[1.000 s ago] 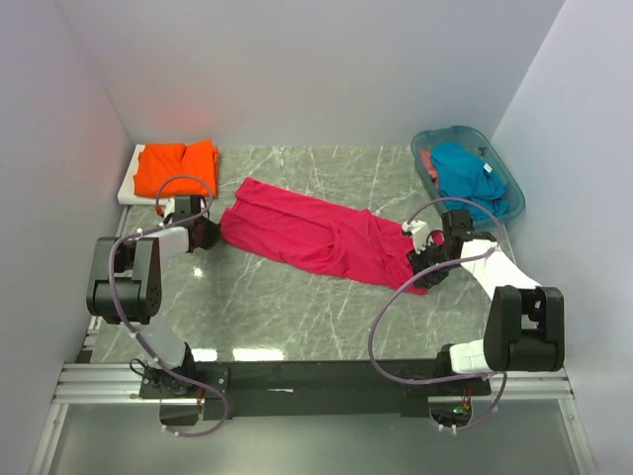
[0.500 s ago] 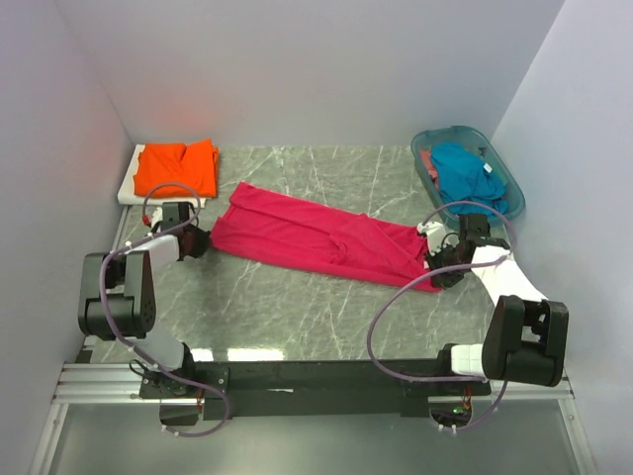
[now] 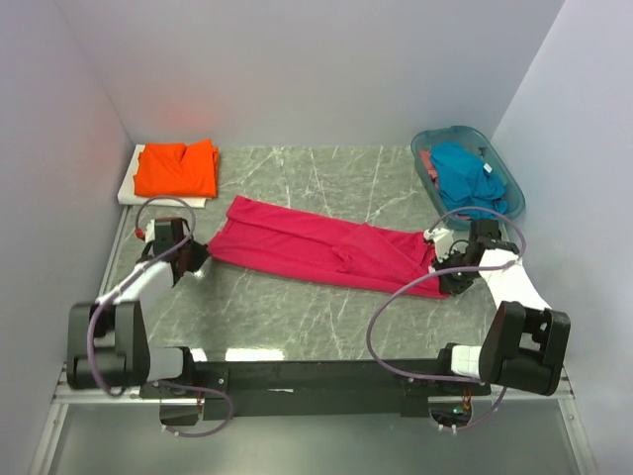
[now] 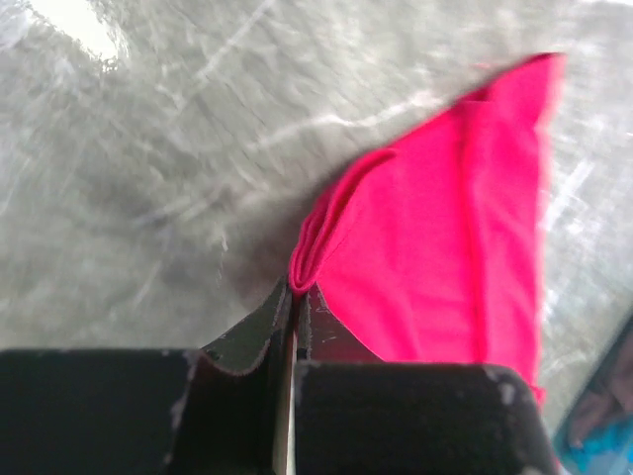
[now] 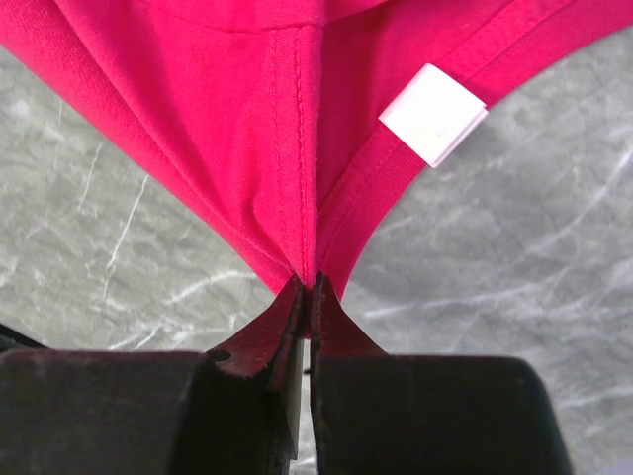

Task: Fold and stack the t-shirts
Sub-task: Fold the tshirt

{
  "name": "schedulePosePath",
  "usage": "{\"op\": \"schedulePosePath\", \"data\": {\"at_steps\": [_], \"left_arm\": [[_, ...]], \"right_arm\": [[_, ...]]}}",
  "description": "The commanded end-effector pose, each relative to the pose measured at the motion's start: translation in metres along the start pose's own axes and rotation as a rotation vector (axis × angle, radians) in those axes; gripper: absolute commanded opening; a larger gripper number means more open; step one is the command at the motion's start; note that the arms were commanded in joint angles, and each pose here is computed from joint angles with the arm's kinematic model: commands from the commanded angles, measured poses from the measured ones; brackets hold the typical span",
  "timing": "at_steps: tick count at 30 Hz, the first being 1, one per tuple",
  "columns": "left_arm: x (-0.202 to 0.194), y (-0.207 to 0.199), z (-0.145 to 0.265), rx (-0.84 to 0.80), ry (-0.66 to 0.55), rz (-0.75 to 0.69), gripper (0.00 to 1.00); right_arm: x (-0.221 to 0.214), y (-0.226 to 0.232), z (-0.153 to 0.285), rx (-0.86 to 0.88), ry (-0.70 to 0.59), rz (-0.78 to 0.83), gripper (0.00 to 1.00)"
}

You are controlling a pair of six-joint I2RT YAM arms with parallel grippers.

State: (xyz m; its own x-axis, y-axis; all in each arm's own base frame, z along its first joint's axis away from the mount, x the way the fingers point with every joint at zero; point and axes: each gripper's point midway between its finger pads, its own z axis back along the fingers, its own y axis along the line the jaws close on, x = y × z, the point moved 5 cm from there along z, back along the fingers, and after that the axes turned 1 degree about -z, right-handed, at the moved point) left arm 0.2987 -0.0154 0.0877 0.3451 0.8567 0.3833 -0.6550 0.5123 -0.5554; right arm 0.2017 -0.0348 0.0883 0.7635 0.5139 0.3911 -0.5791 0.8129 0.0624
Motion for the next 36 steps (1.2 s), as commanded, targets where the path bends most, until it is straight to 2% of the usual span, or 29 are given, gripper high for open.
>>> {"op": "schedulePosePath", "data": {"at_steps": [1, 5, 6, 8, 9, 10, 12, 13, 16, 19, 23, 27, 29, 32, 34, 36], "left_arm": [[0.004, 0.002, 0.022, -0.052, -0.052, -0.017, 0.01], [-0.006, 0.011, 0.043, -0.108, -0.063, 0.006, 0.01], [-0.016, 0.02, 0.043, -0.111, -0.03, 0.01, 0.01], [-0.022, 0.022, 0.048, -0.143, -0.015, 0.021, 0.06], [-0.028, 0.029, 0.047, -0.137, 0.002, 0.022, 0.12], [-0.033, 0.03, 0.049, -0.158, 0.027, 0.026, 0.31], [-0.04, 0.032, 0.054, -0.197, 0.042, 0.027, 0.51], [-0.041, 0.029, 0.059, -0.225, 0.045, 0.034, 0.66], [-0.041, 0.032, 0.069, -0.209, 0.04, 0.036, 0.77], [-0.027, 0.019, 0.09, -0.273, -0.037, 0.02, 0.77], [-0.01, -0.001, 0.102, -0.359, -0.115, -0.036, 0.82], [-0.004, -0.035, 0.098, -0.488, -0.065, -0.149, 0.83], [-0.003, -0.046, 0.08, -0.495, -0.018, -0.213, 0.83], [0.006, -0.063, 0.059, -0.476, 0.031, -0.3, 0.79], [0.016, -0.08, 0.053, -0.493, 0.021, -0.35, 0.78], [0.02, -0.086, 0.04, -0.474, 0.035, -0.353, 0.77]], "right_arm": [[-0.015, 0.004, 0.011, -0.017, 0.036, 0.025, 0.0], [-0.026, 0.005, 0.014, -0.034, 0.067, 0.044, 0.0], [-0.028, 0.006, 0.014, -0.037, 0.071, 0.046, 0.02], [-0.03, 0.005, 0.016, -0.045, 0.073, 0.041, 0.12], [-0.029, 0.003, 0.018, -0.051, 0.065, 0.043, 0.16], [-0.029, 0.004, 0.02, -0.047, 0.063, 0.042, 0.28], [-0.023, 0.001, 0.027, -0.06, 0.037, 0.038, 0.36], [-0.021, 0.0, 0.029, -0.064, 0.031, 0.034, 0.43], [-0.009, -0.004, 0.039, -0.072, -0.006, 0.028, 0.5], [0.002, -0.006, 0.047, -0.063, -0.049, 0.017, 0.51], [0.022, -0.004, 0.052, -0.008, -0.14, -0.01, 0.51], [0.051, -0.005, 0.048, 0.108, -0.262, -0.08, 0.51], [0.064, -0.01, 0.043, 0.138, -0.308, -0.141, 0.51], [0.073, -0.03, 0.031, 0.105, -0.323, -0.245, 0.51], [0.077, -0.043, 0.022, 0.076, -0.325, -0.294, 0.51], [0.08, -0.052, 0.014, 0.067, -0.315, -0.316, 0.51]]}}
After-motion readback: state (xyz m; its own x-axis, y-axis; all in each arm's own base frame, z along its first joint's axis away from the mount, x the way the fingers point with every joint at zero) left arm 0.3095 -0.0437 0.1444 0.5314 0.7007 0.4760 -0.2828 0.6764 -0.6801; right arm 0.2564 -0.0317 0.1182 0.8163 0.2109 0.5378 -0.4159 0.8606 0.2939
